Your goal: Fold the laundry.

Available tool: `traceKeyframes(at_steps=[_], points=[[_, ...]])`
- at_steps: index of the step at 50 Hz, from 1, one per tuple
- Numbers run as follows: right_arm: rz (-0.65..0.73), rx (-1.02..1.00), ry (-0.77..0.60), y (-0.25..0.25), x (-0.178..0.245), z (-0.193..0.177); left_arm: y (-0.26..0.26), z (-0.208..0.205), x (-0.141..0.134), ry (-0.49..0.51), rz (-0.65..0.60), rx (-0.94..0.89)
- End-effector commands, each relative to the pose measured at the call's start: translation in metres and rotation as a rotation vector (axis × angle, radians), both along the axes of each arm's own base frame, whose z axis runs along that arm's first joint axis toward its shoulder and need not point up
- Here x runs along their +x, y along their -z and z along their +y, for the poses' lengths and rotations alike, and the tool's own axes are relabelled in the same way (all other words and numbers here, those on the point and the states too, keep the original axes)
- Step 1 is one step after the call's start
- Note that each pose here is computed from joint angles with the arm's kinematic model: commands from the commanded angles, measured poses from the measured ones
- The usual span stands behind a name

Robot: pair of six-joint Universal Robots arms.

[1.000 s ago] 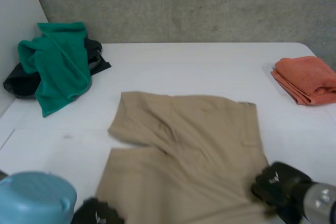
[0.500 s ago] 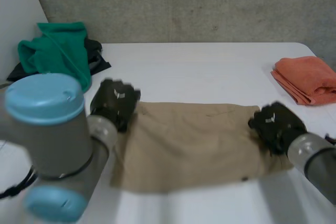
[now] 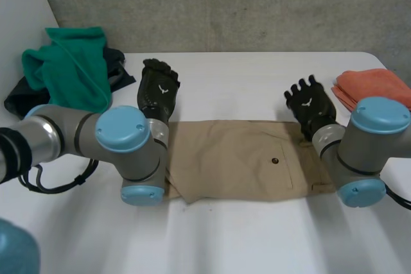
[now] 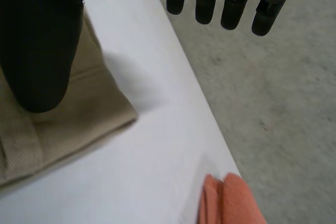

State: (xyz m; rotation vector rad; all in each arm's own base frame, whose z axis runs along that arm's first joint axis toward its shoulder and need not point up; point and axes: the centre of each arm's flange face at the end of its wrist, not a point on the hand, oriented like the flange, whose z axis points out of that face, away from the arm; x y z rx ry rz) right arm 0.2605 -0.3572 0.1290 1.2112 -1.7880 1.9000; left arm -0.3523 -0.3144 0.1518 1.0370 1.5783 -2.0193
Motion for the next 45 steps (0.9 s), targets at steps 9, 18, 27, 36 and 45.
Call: traceKeyframes(at_steps=[9, 18, 27, 36, 45], points=[[-0.223, 0.4, 0.005, -0.066, -0.04, 0.073, -0.059, 0.077, 0.037, 0.052, 0.107, 0.029], [-0.232, 0.574, 0.092, -0.025, -0.076, 0.09, -0.036, 0.109, 0.046, 0.086, 0.196, 0.195], [-0.24, 0.557, 0.066, 0.0, -0.073, 0.085, -0.031, 0.11, 0.047, 0.089, 0.229, 0.244], [-0.236, 0.468, 0.105, -0.01, -0.081, 0.075, -0.034, 0.112, 0.048, 0.088, 0.23, 0.243], [-0.125, 0.228, 0.127, -0.063, -0.089, 0.068, -0.049, 0.12, 0.056, 0.084, 0.24, 0.24]])
